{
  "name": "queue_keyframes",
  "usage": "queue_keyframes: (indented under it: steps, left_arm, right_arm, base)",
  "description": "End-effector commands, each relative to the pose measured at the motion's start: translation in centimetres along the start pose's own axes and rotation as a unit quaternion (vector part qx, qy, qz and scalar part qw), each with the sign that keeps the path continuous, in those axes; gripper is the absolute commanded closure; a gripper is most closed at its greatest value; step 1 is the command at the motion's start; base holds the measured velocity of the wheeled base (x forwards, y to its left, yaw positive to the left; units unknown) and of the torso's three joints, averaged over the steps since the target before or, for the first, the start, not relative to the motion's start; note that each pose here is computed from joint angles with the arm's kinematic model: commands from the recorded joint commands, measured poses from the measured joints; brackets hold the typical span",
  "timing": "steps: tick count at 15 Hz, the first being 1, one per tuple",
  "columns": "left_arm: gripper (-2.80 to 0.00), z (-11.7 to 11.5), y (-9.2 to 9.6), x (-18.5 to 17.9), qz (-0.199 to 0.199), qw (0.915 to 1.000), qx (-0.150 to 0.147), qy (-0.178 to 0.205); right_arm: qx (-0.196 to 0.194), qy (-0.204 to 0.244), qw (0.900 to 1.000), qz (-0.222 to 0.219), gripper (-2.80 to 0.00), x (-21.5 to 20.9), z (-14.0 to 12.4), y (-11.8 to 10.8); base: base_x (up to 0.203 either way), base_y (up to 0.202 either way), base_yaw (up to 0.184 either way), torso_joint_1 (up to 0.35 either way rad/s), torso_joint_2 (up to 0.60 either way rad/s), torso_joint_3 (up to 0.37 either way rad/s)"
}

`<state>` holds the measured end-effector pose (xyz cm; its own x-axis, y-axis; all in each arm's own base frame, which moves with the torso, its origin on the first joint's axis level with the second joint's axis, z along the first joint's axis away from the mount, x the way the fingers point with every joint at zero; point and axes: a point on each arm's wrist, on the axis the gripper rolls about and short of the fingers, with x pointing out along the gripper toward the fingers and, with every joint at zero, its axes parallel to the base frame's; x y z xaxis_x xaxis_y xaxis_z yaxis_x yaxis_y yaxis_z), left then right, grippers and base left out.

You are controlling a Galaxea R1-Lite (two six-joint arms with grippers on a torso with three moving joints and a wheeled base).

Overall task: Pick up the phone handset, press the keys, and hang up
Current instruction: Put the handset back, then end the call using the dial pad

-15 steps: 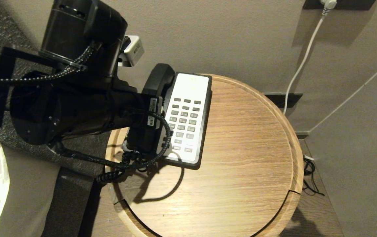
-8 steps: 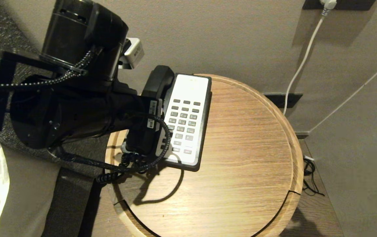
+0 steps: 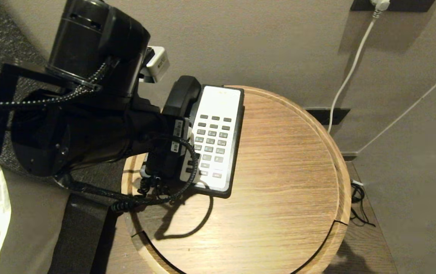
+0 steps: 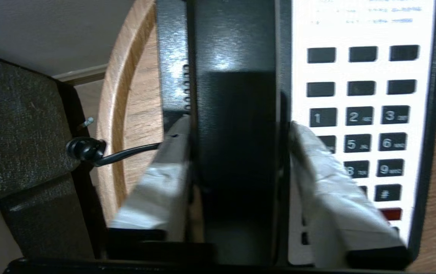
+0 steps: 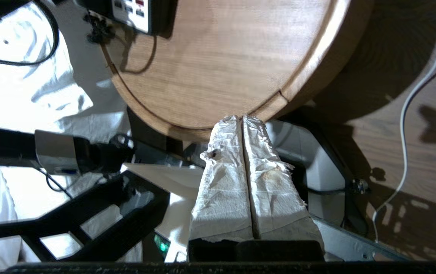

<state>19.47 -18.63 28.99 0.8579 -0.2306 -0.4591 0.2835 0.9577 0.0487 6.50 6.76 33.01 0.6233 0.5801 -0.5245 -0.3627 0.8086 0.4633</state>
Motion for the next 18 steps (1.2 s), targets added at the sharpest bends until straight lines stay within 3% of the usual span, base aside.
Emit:
queue_keyframes:
  steps: [1, 9, 15, 16, 18]
  left_arm:
    - [-2.8, 0.0, 0.1, 0.0, 0.003, 1.0, -0.003, -0.002]
    - [-2.8, 0.7, 1.2, -2.5, -0.003, 0.9993, -0.02, -0.033]
    - [-2.8, 2.1, 3.2, -7.0, -0.022, 0.994, -0.053, -0.094]
    - [0.0, 2.1, 3.8, -8.2, -0.025, 0.9923, -0.06, -0.105]
    - [0.0, 2.0, 5.0, -10.4, -0.033, 0.9886, -0.073, -0.128]
  right_arm:
    - [0.001, 0.002, 1.0, -0.002, 0.0, 0.0, -0.1, 0.0]
    - [-0.001, 0.009, 1.0, -0.009, 0.0, 0.2, -0.1, -0.1]
    - [-0.006, 0.028, 0.999, -0.022, 0.0, 1.9, 0.1, 0.2]
    - [-0.007, 0.031, 0.999, -0.025, 0.0, 2.5, 0.3, 0.4]
    - [-0.02, 0.043, 0.998, -0.032, 0.0, 3.9, 0.9, 0.9]
  base:
    - [0.0, 0.0, 0.0, 0.0, 0.0, 0.0]
    - [0.0, 0.0, 0.0, 0.0, 0.0, 0.0]
    - [0.0, 0.0, 0.0, 0.0, 0.0, 0.0]
    - [0.0, 0.0, 0.0, 0.0, 0.0, 0.0]
    - [0.0, 0.0, 0.0, 0.0, 0.0, 0.0]
